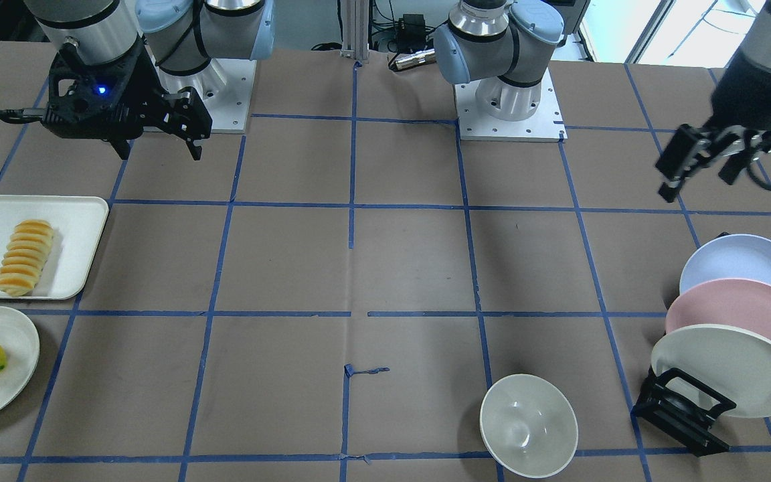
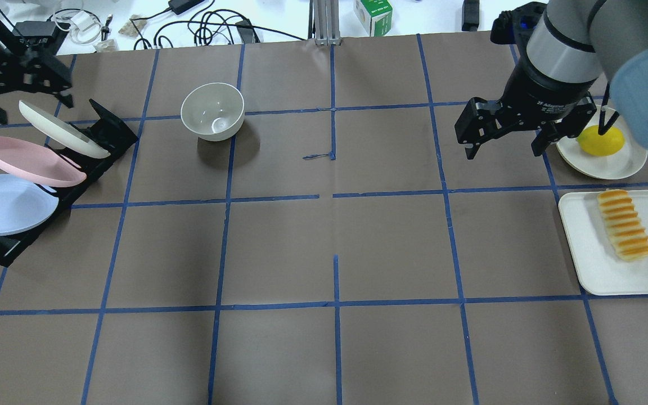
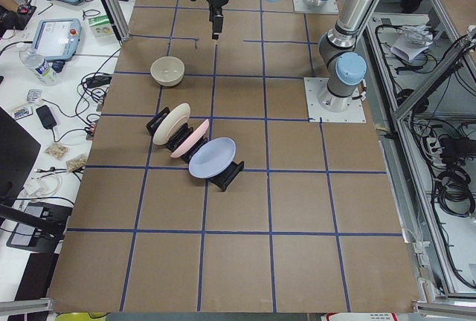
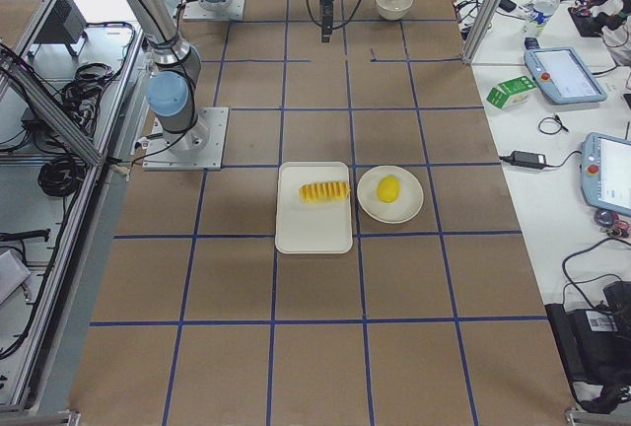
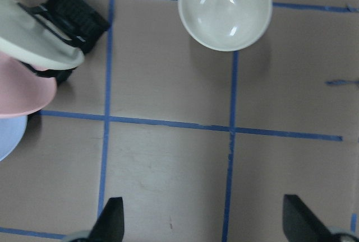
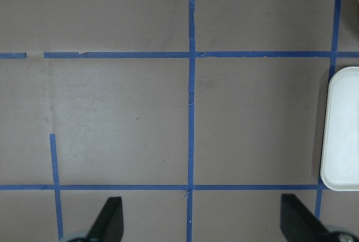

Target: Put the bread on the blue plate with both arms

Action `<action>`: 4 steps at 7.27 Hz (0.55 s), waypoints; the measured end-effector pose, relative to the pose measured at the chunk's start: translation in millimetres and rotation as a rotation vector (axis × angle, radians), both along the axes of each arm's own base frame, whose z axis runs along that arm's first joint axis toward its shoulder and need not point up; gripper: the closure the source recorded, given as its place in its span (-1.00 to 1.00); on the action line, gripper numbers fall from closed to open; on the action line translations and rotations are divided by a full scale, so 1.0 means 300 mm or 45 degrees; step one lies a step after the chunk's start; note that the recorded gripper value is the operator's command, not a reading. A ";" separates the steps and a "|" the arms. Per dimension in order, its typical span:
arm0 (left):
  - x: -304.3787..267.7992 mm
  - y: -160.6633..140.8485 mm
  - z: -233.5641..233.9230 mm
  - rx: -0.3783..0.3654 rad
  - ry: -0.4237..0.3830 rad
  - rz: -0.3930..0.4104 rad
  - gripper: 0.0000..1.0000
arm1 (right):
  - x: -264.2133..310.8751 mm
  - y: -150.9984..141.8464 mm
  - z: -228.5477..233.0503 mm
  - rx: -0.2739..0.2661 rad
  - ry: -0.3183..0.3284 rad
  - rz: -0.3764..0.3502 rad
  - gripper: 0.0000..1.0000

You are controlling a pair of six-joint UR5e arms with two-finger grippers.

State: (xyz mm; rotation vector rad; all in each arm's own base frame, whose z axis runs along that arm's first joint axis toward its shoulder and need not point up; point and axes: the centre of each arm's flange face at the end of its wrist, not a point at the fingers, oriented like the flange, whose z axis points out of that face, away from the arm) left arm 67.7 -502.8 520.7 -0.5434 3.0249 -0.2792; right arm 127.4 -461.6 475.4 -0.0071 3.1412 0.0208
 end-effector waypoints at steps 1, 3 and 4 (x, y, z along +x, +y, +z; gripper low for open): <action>0.198 0.031 -0.014 0.003 -0.004 0.125 -1.00 | -0.040 -0.024 -0.024 0.018 0.005 -0.025 -1.00; 0.567 0.113 -0.093 0.039 -0.004 0.268 -1.00 | -0.240 -0.069 -0.075 0.060 0.001 -0.124 -1.00; 0.696 0.120 -0.145 0.023 -0.022 0.313 -1.00 | -0.354 -0.071 -0.117 0.087 -0.010 -0.139 -1.00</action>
